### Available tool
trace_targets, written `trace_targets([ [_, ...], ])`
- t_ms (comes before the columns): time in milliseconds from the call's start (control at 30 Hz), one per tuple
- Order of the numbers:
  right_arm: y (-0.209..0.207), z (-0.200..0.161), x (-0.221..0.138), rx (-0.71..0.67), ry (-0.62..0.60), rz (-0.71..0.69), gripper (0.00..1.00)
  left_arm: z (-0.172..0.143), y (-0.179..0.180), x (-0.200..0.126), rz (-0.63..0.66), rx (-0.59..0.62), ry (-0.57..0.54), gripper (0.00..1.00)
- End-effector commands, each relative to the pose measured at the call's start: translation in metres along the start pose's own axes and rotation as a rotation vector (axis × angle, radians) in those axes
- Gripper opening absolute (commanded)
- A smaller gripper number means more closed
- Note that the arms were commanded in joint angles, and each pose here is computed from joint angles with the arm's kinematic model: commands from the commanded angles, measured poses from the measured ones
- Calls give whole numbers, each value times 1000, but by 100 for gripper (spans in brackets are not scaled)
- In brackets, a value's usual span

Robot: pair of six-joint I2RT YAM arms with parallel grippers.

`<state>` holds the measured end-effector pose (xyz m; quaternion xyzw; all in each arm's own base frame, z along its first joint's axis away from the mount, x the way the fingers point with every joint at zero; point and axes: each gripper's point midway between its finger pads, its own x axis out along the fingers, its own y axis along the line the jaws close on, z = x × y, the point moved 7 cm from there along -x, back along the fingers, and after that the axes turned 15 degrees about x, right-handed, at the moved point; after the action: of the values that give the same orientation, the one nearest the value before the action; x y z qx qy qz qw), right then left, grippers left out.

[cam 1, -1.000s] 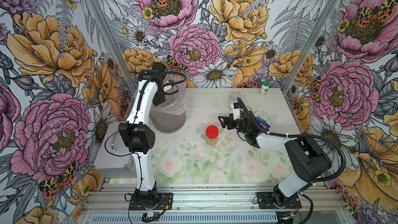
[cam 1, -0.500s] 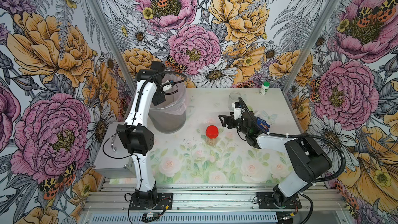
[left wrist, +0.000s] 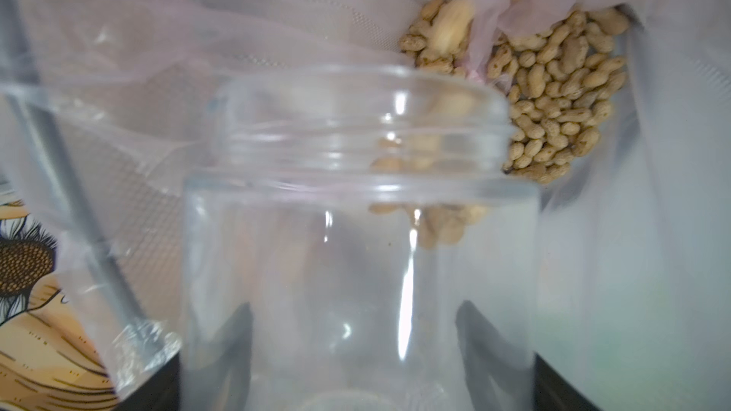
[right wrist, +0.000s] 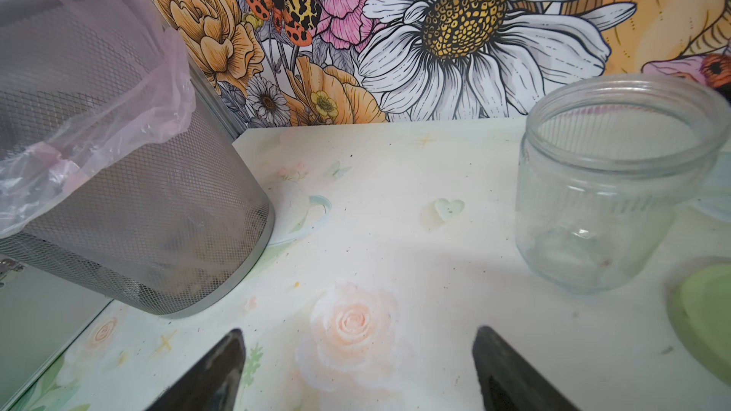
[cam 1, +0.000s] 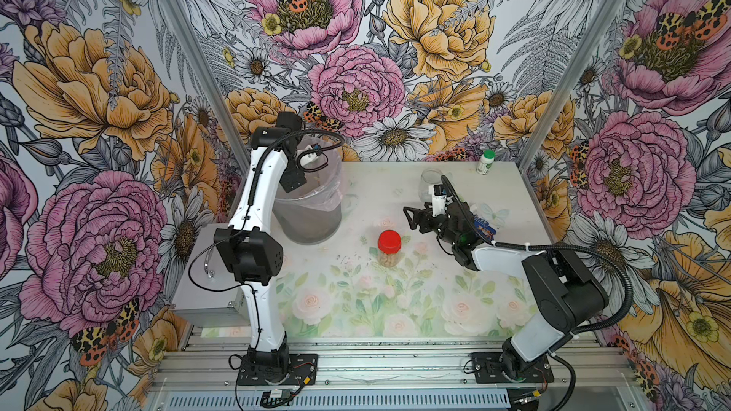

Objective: Empty moldy peanuts from jars
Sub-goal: Pour the moldy peanuts from the jar into the trash bin.

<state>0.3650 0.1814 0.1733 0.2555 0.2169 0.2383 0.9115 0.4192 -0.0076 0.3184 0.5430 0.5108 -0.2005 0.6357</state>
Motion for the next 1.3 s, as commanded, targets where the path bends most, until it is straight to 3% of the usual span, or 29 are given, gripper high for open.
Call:
trace_targets([
  [0, 8, 15, 2, 1, -26, 45, 89, 5, -6, -4, 2, 13, -17, 30],
  [67, 9, 14, -3, -7, -41, 27, 89, -18, 6, 0, 24, -48, 42, 32],
  [167, 1, 9, -8, -4, -63, 15, 90, -6, -9, -1, 6, 53, 24, 30],
  [233, 1, 10, -8, -9, -51, 13, 90, -24, 9, -14, 57, -75, 1, 32],
  [267, 0, 12, -8, -9, -63, 9, 90, -14, 21, -11, 90, -93, 6, 33],
  [333, 4, 15, -1, -1, -69, 45, 90, 46, -2, -6, 65, 144, -45, 31],
  [367, 6, 15, 3, -2, -49, 64, 89, 53, -7, -9, 64, 164, -50, 30],
  [433, 4, 12, 0, 0, -32, 42, 88, 2, 11, -14, 55, -35, -68, 30],
  [467, 0, 9, -7, -2, -51, 21, 89, -28, 17, -10, 55, -122, -21, 32],
  [500, -3, 9, -11, 0, -79, 9, 90, -33, 15, -1, 48, -117, 36, 31],
  [567, 0, 16, -5, 9, -101, 52, 91, 0, -7, 8, 13, 53, 47, 28],
  [600, 3, 18, 2, 10, -76, 79, 90, 1, -6, 3, 15, 44, 17, 28],
  [700, 3, 14, 0, 15, -41, 63, 88, -49, 24, -15, 96, -171, 19, 32],
  [733, 1, 13, -4, 11, -73, 53, 90, -27, 28, -8, 108, -155, 31, 32],
  [800, 2, 16, 2, 19, -80, 84, 90, 44, -2, -1, 48, 113, -49, 28],
  [833, 5, 16, 7, 21, -46, 107, 88, 47, 0, -3, 65, 120, -44, 28],
  [900, 4, 10, 1, 26, -13, 74, 87, 2, 25, -8, 93, -59, -43, 32],
  [933, 1, 7, -6, 17, -44, 51, 89, -4, 26, -2, 88, -83, -25, 34],
  [1000, -2, 9, -5, 19, -84, 55, 91, 26, -7, 5, 32, 102, -3, 29],
  [1033, 0, 13, 1, 26, -63, 87, 90, 22, -7, 2, 31, 76, -8, 29],
  [1100, 4, 17, 4, 29, -33, 99, 88, -16, 15, -4, 56, -115, -25, 31],
  [1133, 4, 16, 2, 21, -44, 93, 88, -26, 16, -4, 65, -134, 1, 31],
  [1200, 1, 13, 1, 23, -59, 86, 89, -14, 10, -9, 66, -67, -11, 29],
  [1267, 1, 14, 3, 25, -49, 95, 89, 11, 20, -24, 97, -98, -126, 28],
])
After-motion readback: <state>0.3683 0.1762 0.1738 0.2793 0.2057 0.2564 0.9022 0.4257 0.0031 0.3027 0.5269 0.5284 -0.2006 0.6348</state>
